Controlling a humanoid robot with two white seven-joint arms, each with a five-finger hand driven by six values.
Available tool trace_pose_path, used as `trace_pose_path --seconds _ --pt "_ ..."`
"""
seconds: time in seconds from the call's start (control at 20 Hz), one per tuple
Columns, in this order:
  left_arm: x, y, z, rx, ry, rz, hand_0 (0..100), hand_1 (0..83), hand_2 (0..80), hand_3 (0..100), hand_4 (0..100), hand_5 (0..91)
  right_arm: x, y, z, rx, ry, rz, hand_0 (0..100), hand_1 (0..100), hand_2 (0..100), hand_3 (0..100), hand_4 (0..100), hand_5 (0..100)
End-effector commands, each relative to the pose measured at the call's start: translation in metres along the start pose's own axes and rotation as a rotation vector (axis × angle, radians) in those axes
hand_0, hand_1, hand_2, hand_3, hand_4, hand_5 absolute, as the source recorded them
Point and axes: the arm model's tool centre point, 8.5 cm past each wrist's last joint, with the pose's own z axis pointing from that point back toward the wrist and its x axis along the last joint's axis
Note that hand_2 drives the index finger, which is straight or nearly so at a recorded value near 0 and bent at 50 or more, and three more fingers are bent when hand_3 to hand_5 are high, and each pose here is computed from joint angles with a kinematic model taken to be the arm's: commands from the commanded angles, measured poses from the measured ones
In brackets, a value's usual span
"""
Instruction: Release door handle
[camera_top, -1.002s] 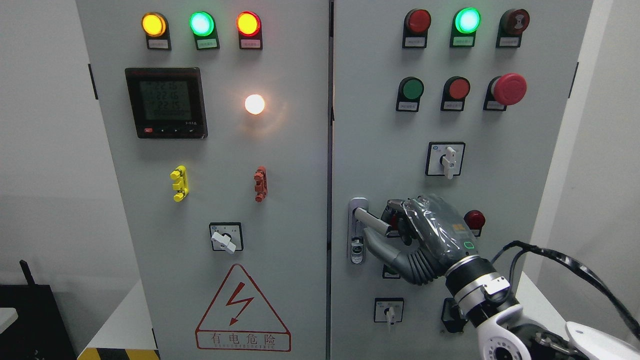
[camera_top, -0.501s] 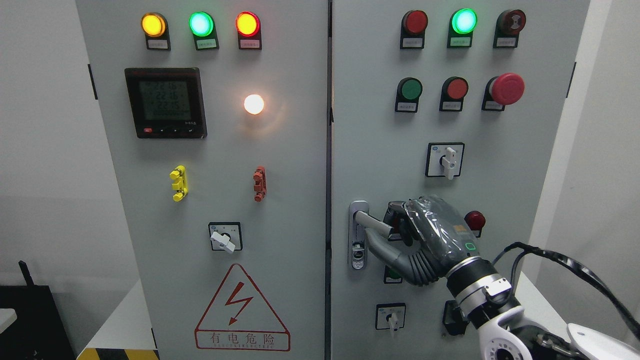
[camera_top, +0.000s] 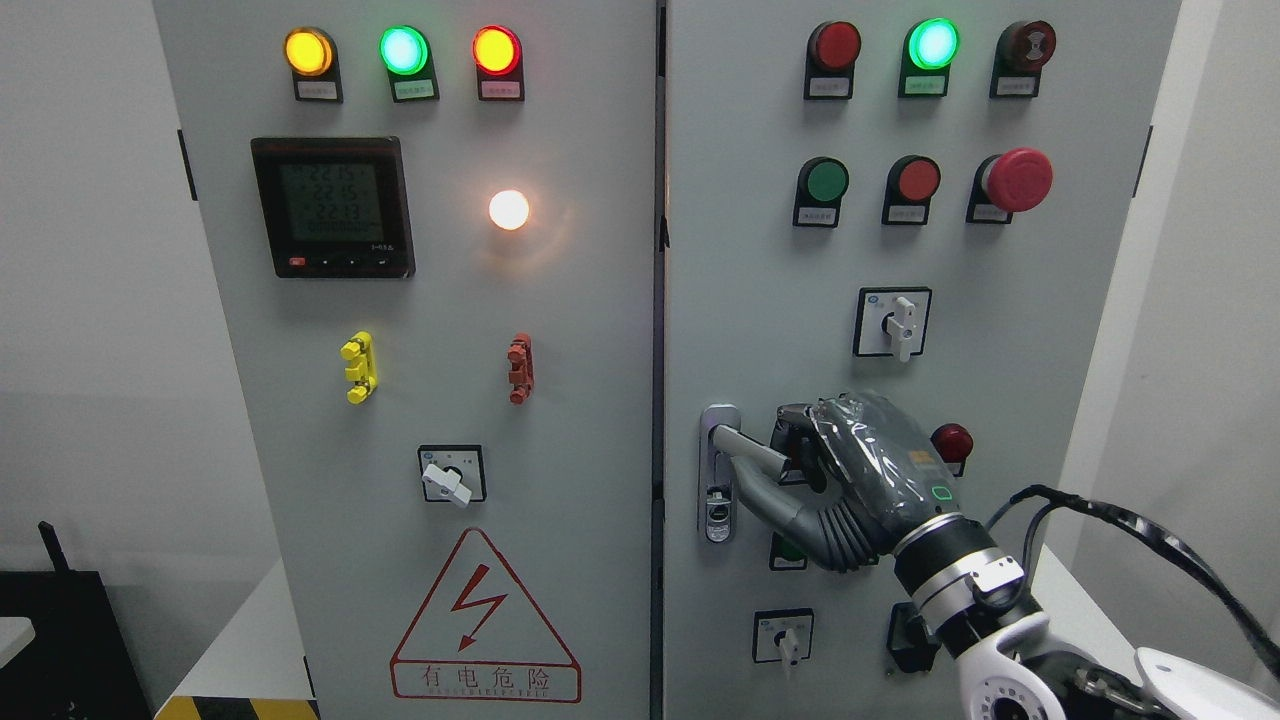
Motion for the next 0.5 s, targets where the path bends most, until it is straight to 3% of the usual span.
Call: trace_pose_path --seconds 0.0,0.45 --pt "-0.0011 0.0000 0.0002 0.000 0.006 0.001 12 38.9 0.0 0 0 0.0 0.0013 -0.0005 -0.0009 0.001 -0.001 -0.005 46 31 72 100 100 100" --pt "-0.0011 0.0000 0.0002 0.000 0.006 0.001 12 38.9 0.0 0 0 0.0 0.0009 -0.0016 -0.0023 -0.003 0.000 -0.003 47 31 70 100 100 100"
